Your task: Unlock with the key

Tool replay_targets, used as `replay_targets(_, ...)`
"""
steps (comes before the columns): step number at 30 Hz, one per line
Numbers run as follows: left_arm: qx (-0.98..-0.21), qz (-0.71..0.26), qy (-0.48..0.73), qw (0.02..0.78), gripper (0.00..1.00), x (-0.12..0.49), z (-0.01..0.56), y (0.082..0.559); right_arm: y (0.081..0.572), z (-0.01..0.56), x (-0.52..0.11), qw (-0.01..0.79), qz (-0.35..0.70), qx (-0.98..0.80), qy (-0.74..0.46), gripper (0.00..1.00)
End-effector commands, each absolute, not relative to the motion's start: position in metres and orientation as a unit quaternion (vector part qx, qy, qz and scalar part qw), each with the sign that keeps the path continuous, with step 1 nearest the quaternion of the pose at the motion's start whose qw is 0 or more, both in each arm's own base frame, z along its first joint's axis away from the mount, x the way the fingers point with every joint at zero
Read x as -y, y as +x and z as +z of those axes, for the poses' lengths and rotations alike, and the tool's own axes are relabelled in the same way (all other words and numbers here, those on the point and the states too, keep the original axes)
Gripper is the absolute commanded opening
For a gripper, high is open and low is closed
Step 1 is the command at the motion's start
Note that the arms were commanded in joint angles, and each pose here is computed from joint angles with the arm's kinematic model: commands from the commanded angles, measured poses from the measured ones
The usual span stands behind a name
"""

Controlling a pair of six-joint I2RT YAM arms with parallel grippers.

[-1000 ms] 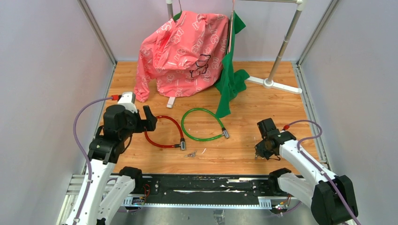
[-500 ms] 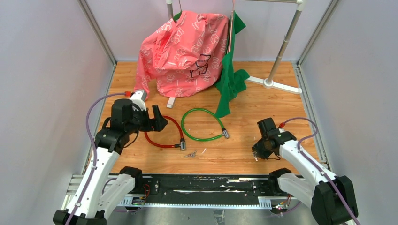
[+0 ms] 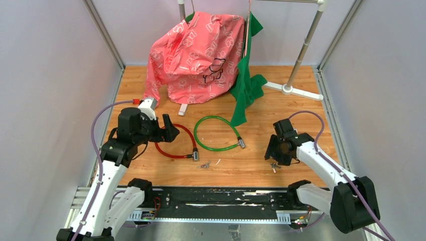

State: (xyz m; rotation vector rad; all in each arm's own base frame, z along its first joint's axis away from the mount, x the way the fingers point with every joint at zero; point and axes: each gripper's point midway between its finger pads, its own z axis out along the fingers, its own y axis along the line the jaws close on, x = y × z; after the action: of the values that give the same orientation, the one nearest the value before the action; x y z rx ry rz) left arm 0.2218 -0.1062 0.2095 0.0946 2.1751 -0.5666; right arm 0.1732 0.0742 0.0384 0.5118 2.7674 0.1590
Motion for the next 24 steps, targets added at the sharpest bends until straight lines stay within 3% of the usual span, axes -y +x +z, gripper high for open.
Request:
replay_targets(1,-0.87,-0.228,0.047,0.434,0.95,0.108,0.208,0.221,0.165,0.033,-0.072,0.134,0.039,-0.983,0.118,0.61)
replay_targets(11,-0.871,-0.227,0.046,0.434,0.95,0.107,0.207,0.221,0.163,0.02,-0.077,0.118,0.016,-0.988,0.095,0.45)
replay_targets(20,-0.87,-0.227,0.046,0.435,0.95,0.107,0.208,0.221,0.164,0.014,-0.07,0.117,-0.029,-0.99,0.079,0.44)
replay_targets(24,-0.87,-0.226,0.046,0.435,0.95,0.107,0.208,0.221,0.161,0.007,-0.069,0.114,-0.039,-0.99,0.079,0.39)
